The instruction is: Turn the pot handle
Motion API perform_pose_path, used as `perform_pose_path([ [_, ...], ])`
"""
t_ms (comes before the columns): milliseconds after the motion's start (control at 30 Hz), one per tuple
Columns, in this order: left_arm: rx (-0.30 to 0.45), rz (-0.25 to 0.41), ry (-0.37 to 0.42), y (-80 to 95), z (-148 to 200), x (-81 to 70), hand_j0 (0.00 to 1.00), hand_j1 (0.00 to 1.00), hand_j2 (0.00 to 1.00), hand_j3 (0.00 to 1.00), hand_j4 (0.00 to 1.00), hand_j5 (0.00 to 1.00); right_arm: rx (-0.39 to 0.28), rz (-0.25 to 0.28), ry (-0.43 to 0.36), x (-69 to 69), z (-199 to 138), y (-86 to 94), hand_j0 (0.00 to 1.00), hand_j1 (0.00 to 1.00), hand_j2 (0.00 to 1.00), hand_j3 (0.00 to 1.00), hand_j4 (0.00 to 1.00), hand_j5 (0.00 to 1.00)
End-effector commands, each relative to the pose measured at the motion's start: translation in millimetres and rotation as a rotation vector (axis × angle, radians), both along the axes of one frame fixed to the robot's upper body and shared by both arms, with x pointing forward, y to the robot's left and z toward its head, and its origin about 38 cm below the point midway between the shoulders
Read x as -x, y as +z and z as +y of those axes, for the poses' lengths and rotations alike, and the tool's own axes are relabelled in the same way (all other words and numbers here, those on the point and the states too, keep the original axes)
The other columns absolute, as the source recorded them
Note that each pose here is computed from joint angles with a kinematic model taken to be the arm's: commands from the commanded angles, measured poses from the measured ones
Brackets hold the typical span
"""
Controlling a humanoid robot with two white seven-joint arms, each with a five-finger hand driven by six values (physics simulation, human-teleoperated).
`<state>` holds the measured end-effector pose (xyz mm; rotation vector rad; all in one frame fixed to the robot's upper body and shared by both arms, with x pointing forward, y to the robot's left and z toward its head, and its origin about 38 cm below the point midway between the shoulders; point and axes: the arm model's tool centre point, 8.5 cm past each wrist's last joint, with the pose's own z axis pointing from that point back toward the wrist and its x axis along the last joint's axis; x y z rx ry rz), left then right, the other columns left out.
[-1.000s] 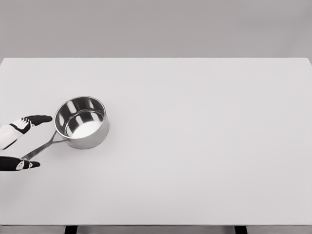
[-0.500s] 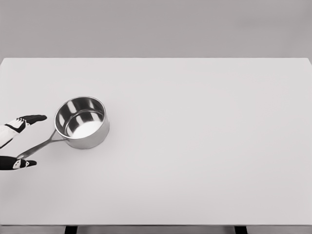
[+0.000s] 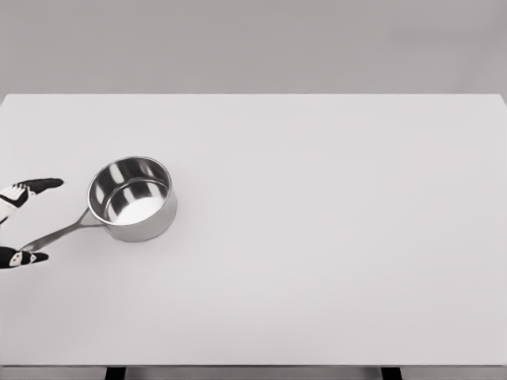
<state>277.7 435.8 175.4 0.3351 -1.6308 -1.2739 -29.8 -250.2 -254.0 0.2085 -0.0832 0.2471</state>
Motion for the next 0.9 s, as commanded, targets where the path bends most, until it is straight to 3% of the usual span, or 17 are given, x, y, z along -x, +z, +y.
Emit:
perform_pose_path([
  [0, 0.001, -0.008, 0.017, 3.6, 5.5, -1.3, 1.0, 1.0, 1.0, 1.0, 1.0, 1.0, 0.0, -0.002, 0.001, -1.0, 0.0, 0.0, 1.0, 1.0, 1.0, 1.0, 1.0, 1.0],
  [867, -0.015, -0.034, 0.12, 7.9, 40.6, -23.7, 1.0, 1.0, 1.0, 1.0, 1.0, 1.0, 0.0, -0.002, 0.001, -1.0, 0.0, 0.0, 1.0, 1.0, 1.0, 1.0, 1.0, 1.0],
])
